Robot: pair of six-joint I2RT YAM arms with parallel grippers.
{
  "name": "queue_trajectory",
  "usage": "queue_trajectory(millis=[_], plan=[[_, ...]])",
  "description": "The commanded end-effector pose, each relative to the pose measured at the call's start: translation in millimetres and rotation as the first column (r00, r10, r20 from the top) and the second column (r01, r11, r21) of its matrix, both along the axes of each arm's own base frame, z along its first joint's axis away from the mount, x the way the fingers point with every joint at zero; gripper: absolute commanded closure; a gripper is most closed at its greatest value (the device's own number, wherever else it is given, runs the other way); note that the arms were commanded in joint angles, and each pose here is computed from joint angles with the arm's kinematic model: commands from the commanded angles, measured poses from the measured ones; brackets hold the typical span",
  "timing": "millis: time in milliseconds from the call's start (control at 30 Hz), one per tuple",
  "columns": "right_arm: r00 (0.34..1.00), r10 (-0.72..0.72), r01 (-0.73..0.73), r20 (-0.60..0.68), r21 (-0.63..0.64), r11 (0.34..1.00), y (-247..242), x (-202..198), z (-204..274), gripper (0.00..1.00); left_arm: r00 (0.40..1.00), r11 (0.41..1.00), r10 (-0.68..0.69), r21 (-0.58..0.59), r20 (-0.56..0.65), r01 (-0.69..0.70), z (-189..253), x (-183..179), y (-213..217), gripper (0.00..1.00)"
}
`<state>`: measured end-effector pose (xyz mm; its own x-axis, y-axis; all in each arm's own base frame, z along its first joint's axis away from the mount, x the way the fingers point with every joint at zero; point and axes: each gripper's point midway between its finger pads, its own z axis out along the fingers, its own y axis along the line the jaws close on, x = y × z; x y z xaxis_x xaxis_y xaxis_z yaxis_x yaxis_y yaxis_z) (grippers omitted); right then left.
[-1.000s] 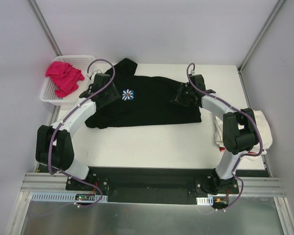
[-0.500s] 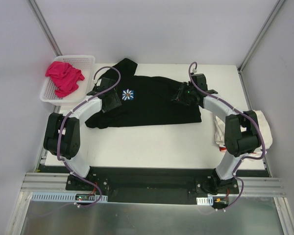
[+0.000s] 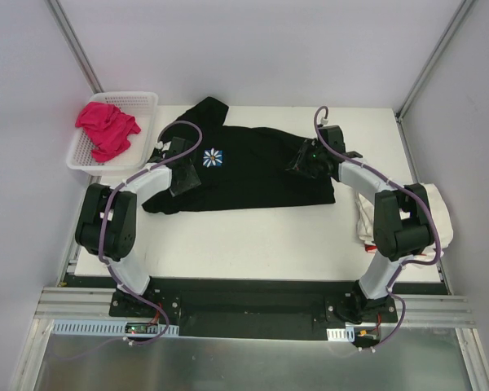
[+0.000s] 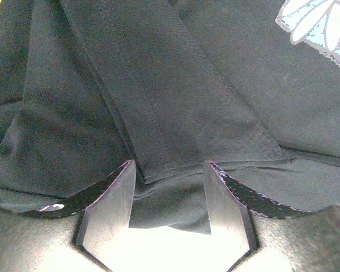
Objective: Fold and stack the t-shirts
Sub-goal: Fold the flattened tshirt in 1/3 of the way
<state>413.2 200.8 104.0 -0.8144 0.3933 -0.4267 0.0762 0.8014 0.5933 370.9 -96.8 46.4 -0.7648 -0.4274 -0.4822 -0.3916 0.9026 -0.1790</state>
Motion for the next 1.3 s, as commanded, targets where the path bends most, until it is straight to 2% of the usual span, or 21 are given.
queue_trajectory(millis=[0,200,433,467,533,567,700,900,967,1267], plan=[[0.998,-0.009,0.009,0.061,0.014,1.000,-3.0,5.7,21.4,0.76,1.000,1.000,0.013,0.009,-0.008,-0.012,-2.7,0.3,1.3,0.50],[0.998,-0.012,0.012,0.055,0.013,1.000,-4.5,5.6,18.9,0.76,1.000,1.000,0.006,0.004,-0.019,-0.006,-6.5,3.6,-1.6,0.50],[0.999,-0.013,0.013,0.047,0.012,1.000,-5.2,6.3,15.6,0.76,1.000,1.000,0.006,0.007,-0.030,-0.006,-10.6,3.6,-1.6,0.62],[0.999,-0.012,0.012,0.047,0.011,1.000,-5.1,6.7,15.5,0.76,1.000,1.000,0.004,0.005,-0.027,-0.004,-9.6,4.4,-2.0,0.69],[0.999,-0.012,0.012,0.044,0.012,1.000,-4.8,6.9,14.2,0.76,1.000,1.000,0.005,0.006,-0.025,-0.005,-8.7,4.8,-1.9,0.74],[0.999,-0.012,0.011,0.040,0.013,1.000,-4.5,6.8,13.0,0.76,1.000,1.000,0.004,0.007,-0.022,-0.004,-8.5,5.9,-1.8,0.81],[0.999,-0.010,0.009,0.037,0.013,1.000,-4.4,6.3,11.7,0.76,1.000,1.000,-0.002,0.003,-0.016,0.002,-5.4,6.7,-2.8,0.92],[0.999,-0.009,0.008,0.033,0.017,1.000,-3.4,6.9,10.8,0.77,1.000,1.000,-0.017,-0.011,0.017,0.017,9.7,14.0,-6.7,0.96],[0.999,-0.006,0.005,0.035,0.017,1.000,-2.1,6.2,11.1,0.77,0.999,1.000,-0.022,-0.008,0.043,0.022,21.0,20.7,-7.2,1.00],[0.999,-0.006,0.005,0.033,0.020,1.000,-2.7,4.6,8.8,0.78,0.987,0.999,-0.029,0.017,0.157,0.027,63.0,63.8,-10.9,1.00]])
